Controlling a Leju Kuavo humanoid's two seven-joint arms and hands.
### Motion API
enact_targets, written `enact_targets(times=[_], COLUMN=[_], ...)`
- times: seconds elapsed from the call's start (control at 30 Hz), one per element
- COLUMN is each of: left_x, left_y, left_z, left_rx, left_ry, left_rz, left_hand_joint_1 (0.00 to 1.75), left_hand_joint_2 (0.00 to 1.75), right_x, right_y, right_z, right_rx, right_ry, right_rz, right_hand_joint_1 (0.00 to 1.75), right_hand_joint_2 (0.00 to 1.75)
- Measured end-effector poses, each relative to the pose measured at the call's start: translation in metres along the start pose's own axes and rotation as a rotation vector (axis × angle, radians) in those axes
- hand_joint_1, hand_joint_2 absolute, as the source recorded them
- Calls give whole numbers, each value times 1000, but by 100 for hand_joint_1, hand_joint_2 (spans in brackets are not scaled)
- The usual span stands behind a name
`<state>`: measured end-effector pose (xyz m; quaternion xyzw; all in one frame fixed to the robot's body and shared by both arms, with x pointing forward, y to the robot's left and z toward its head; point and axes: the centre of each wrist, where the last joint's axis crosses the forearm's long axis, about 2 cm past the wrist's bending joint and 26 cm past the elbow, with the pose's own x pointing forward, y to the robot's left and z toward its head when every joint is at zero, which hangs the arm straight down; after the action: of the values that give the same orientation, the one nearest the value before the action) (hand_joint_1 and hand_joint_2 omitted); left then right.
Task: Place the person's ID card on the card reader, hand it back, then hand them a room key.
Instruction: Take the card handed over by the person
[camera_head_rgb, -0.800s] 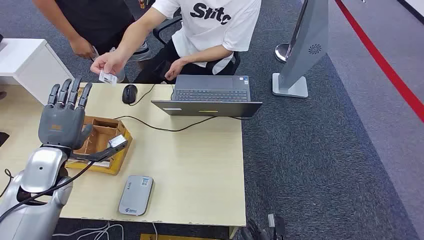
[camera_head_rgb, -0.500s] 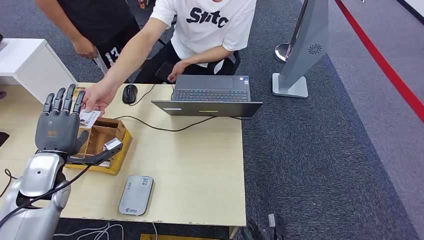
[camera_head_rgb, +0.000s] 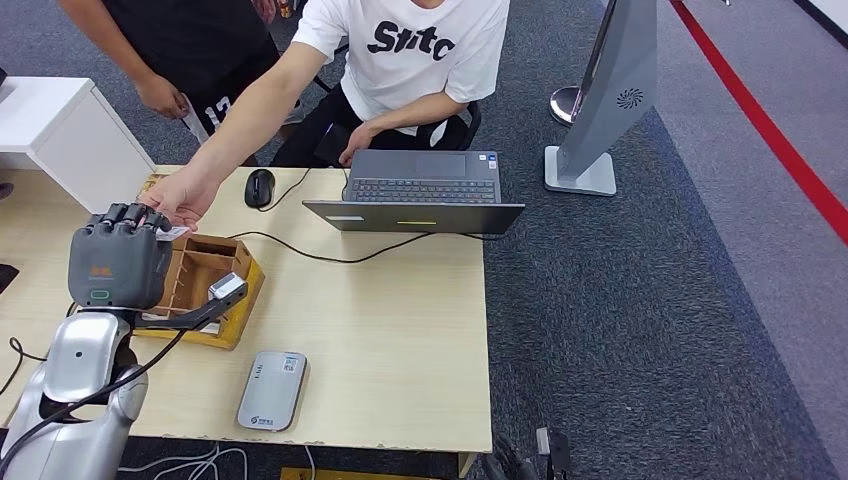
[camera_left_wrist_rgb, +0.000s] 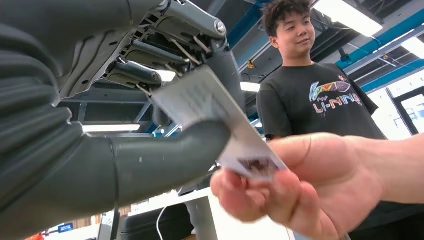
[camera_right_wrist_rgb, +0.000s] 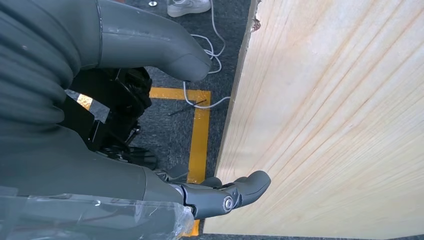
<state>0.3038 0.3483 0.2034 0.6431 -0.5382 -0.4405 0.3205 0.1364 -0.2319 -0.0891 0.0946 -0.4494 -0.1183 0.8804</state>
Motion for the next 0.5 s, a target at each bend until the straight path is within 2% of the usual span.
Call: enact_targets(times=[0.33,0.4,0.5], left_x=[3,8,28], left_y=[4,6,18], left_z=[0,2,14], left_rx=[33,59,143], left_ry=[21,12,-33], left_rz=[13,43,163], left_hand_joint_1=[175,175,175], left_hand_joint_2=[175,175,175], right_x=[-1,-1,-3], right_y=[0,1,1], right_z=[1,1,2], right_rx=[2,-2,-16], right_ry=[1,-2,-14], right_rz=[8,9,-1], right_hand_joint_1=[0,0,0], right_hand_joint_2=[175,175,175])
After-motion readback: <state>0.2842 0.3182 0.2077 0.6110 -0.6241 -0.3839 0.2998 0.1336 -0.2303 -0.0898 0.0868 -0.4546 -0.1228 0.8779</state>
